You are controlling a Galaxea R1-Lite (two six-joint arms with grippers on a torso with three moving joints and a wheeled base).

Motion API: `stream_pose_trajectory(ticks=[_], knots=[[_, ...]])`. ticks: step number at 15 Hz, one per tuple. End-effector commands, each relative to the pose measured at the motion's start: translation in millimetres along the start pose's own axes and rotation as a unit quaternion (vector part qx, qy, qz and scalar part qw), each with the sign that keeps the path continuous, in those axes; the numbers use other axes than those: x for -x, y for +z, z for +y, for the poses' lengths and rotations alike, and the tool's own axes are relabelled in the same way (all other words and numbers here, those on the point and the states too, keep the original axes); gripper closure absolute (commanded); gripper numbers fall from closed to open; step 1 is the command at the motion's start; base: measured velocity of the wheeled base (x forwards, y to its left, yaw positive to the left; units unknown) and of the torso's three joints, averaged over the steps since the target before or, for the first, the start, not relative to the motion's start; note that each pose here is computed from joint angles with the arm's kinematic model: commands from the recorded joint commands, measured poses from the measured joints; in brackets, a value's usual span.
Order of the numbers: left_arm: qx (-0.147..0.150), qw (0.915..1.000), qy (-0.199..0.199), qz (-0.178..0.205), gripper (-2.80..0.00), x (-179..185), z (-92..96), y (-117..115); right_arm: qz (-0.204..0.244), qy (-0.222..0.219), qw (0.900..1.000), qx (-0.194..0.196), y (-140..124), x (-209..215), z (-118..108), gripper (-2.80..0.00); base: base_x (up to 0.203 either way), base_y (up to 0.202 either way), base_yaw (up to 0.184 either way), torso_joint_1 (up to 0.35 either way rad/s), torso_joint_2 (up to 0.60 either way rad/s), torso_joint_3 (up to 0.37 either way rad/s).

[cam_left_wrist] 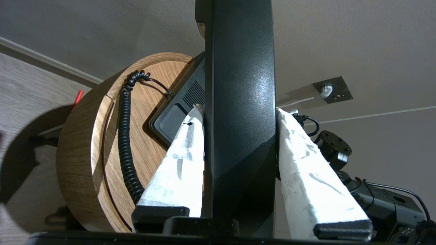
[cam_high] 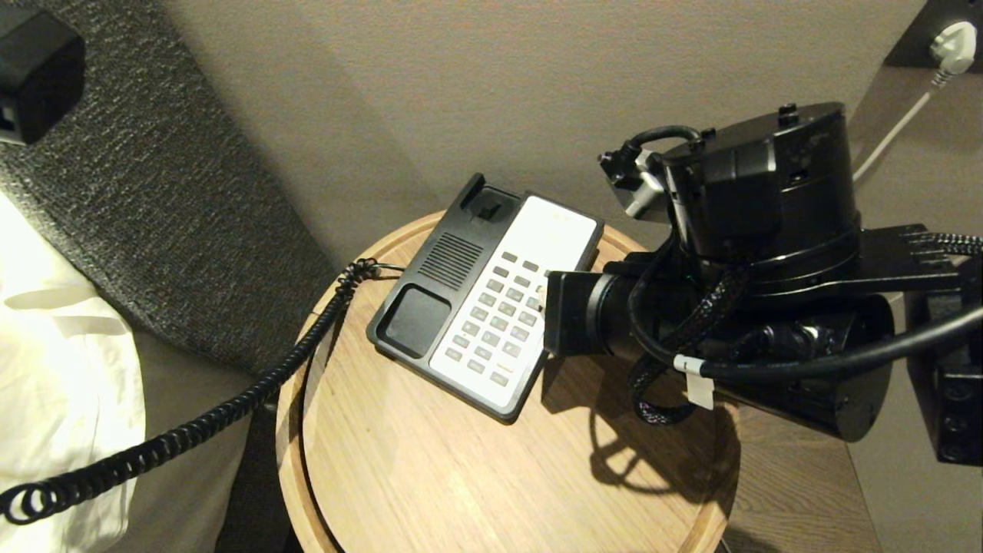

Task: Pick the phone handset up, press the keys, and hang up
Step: Dial the number

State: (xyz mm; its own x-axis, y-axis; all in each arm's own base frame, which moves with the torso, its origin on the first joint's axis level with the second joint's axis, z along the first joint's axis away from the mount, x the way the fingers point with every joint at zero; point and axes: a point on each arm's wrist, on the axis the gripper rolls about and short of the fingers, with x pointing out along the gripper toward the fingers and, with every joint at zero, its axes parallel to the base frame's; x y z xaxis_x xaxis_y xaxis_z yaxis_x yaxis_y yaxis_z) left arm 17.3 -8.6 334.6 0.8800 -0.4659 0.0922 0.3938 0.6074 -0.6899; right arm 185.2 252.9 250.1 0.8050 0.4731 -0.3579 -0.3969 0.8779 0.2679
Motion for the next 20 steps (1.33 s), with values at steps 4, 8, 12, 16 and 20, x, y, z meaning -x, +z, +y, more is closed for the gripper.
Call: stream_pose_trajectory(ticks=[4,8,12,16,20], knots=[[0.002,1.0,0.0,0.0,0.0,0.2,0.0,0.1,0.001,0.003,1.0,-0.002,-0.2,-1.0,0.9,0.0,0.0,0.0,0.0,0.0,0.0,0.0],[0.003,1.0,-0.001,-0.001,0.0,0.9,-0.2,0.5,0.002,0.001,1.0,-0.001,-1.3,-2.8,1.2,0.0,0.0,0.0,0.0,0.0,0.0,0.0],[0.003,1.0,-0.003,-0.001,0.0,1.8,-0.2,0.6,0.005,0.0,1.0,0.001,-2.8,-5.3,1.7,0.0,0.0,0.0,0.0,0.0,0.0,0.0],[0.003,1.0,-0.003,-0.002,0.0,2.1,-0.5,1.0,0.008,-0.002,1.0,0.002,-4.5,-7.3,1.8,0.0,0.0,0.0,0.0,0.0,0.0,0.0],[0.003,1.0,-0.003,-0.003,0.0,2.6,-0.5,1.1,0.011,-0.004,1.0,0.005,-6.2,-9.6,2.0,0.0,0.0,0.0,0.0,0.0,0.0,0.0]])
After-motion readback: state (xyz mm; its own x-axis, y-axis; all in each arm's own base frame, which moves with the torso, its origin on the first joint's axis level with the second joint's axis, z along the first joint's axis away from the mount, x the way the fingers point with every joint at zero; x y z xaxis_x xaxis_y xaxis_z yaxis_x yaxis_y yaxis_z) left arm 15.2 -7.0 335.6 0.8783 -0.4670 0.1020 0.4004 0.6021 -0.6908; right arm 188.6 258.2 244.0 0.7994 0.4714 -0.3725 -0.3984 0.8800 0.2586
